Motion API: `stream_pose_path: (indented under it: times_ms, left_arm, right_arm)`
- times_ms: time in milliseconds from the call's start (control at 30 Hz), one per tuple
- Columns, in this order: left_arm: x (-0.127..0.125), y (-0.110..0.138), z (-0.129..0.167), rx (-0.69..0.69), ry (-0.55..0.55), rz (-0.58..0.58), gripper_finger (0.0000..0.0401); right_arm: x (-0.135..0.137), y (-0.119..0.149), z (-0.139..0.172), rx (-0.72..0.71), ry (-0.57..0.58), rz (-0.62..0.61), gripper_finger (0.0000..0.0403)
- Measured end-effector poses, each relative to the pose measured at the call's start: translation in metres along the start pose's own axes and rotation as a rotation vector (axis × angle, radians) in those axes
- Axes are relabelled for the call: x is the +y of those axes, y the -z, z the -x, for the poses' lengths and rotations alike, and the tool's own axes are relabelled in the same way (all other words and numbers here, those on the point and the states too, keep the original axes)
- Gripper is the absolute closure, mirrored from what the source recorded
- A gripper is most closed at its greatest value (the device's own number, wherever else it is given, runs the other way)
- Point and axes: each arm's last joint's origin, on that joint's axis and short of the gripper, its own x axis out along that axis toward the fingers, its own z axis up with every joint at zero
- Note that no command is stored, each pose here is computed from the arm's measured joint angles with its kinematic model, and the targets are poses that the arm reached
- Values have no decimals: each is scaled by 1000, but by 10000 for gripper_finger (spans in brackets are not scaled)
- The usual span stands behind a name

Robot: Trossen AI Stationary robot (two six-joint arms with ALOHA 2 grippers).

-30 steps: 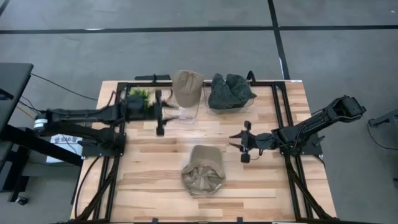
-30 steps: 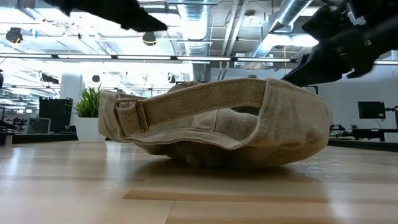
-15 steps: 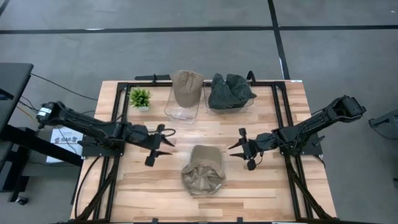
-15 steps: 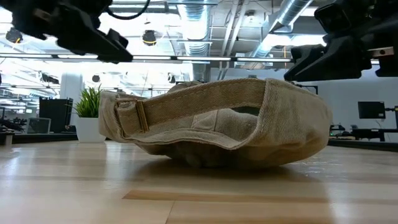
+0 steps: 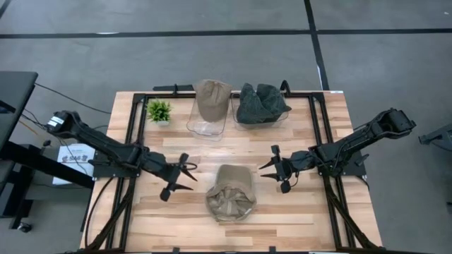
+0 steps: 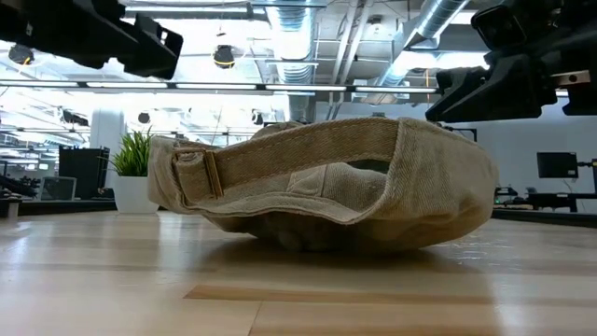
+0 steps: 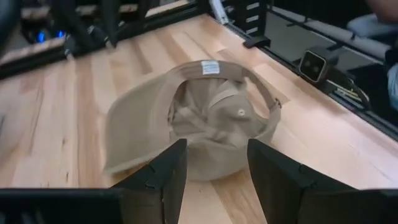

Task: Pick & Place hat
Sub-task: Put the light brown cap into the left transparent bin

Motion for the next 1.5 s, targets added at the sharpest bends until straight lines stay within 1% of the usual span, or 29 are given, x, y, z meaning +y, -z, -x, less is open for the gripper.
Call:
stream_pose_path:
  times_ms: [100,200,300,367,400,467,567,667,833,1033,1333,1500]
  left_arm:
    - [-4,1,-12,-14,-5,-115,235]
    - [-6,5,-26,11,-85,-280,235]
    - [-4,16,-36,132,-225,-463,235]
    - [-3,23,-41,225,-290,-571,235]
    - [-2,26,-44,256,-297,-615,235]
    - [-2,31,-48,289,-276,-702,235]
    - [-3,34,-54,297,-258,-803,235]
    - [-4,34,-57,283,-246,-874,235]
    - [1,37,-63,235,-199,-918,235]
    - [8,42,-72,197,-187,-904,235]
    - [19,38,-93,206,-184,-889,235]
    - [21,42,-101,228,-171,-891,235]
  right_arm:
    - [0,0,0,0,0,0,285]
    - [0,0,0,0,0,0,285]
    - [0,0,0,0,0,0,285]
    - [0,0,0,0,0,0,285]
    - [0,0,0,0,0,0,285]
    - [0,0,0,0,0,0,285]
    - [0,0,0,0,0,0,285]
    - [0,0,0,0,0,0,285]
    - [0,0,0,0,0,0,285]
    - [0,0,0,0,0,0,285]
    - [0,0,0,-1,1,0,285]
    - [0,0,0,0,0,0,285]
